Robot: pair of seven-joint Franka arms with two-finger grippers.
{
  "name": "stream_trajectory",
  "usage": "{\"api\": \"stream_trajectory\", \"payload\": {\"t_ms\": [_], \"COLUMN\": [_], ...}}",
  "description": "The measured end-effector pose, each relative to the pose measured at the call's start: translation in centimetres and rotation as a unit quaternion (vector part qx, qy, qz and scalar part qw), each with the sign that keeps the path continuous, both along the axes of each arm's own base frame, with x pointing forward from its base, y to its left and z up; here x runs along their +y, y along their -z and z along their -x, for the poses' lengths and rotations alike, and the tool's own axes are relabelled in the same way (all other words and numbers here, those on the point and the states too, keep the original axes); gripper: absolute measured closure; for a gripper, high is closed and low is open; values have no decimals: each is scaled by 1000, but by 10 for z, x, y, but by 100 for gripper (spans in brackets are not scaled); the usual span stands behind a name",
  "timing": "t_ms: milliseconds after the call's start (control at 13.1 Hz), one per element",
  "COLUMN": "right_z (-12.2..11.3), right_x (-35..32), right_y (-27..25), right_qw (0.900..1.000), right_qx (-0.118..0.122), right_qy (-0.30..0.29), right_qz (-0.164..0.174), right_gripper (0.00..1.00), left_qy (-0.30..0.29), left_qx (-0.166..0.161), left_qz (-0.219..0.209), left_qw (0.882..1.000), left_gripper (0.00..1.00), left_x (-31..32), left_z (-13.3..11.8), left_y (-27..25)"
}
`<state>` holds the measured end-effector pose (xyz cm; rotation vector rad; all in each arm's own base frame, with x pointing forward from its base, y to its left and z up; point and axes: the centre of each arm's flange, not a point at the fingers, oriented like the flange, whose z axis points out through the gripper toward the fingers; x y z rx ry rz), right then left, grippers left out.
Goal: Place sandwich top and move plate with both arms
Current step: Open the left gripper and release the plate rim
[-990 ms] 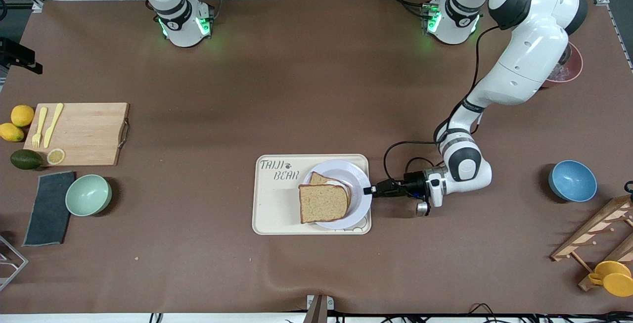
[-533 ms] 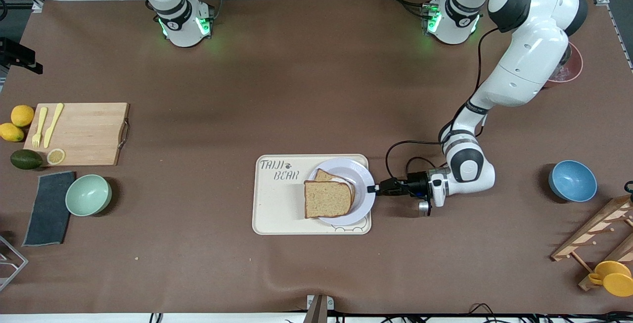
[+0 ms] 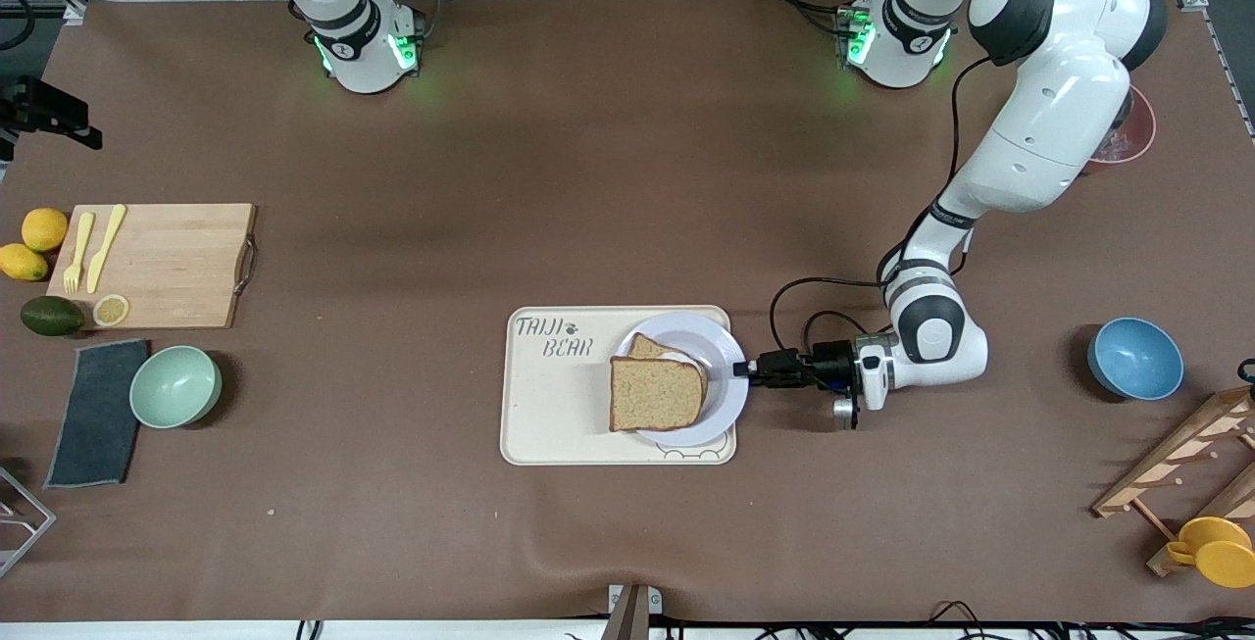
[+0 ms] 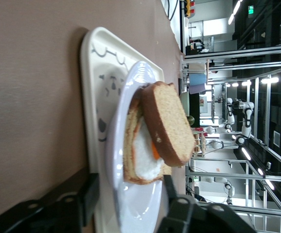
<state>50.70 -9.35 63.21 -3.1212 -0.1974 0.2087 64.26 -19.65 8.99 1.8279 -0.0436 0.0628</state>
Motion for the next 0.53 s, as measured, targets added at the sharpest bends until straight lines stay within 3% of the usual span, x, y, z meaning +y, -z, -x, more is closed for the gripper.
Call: {"api": "stream_trajectory", "payload": {"t_ms": [152,381,533], "right_z": [0,-2,-4], "right_x": [-2,3,8], "right_y": [0,-1,-2], "right_qw": [1000,1000,1000], "right_qx": [-1,-5,-10], "right_qy": [1,-4,-9], "right_qz": [0,1,1], "right_gripper": [0,0,0], "left_qy": [5,39,57], "left_qx": [-2,-13,-2], "left_qz": [-4,-28,-40], "left_qw": [1000,999,998], "left_gripper": [33,45,50], "left_x": [1,23,50], "left_z": [0,-4,-7], "left_y": [0,-1,-3]}}
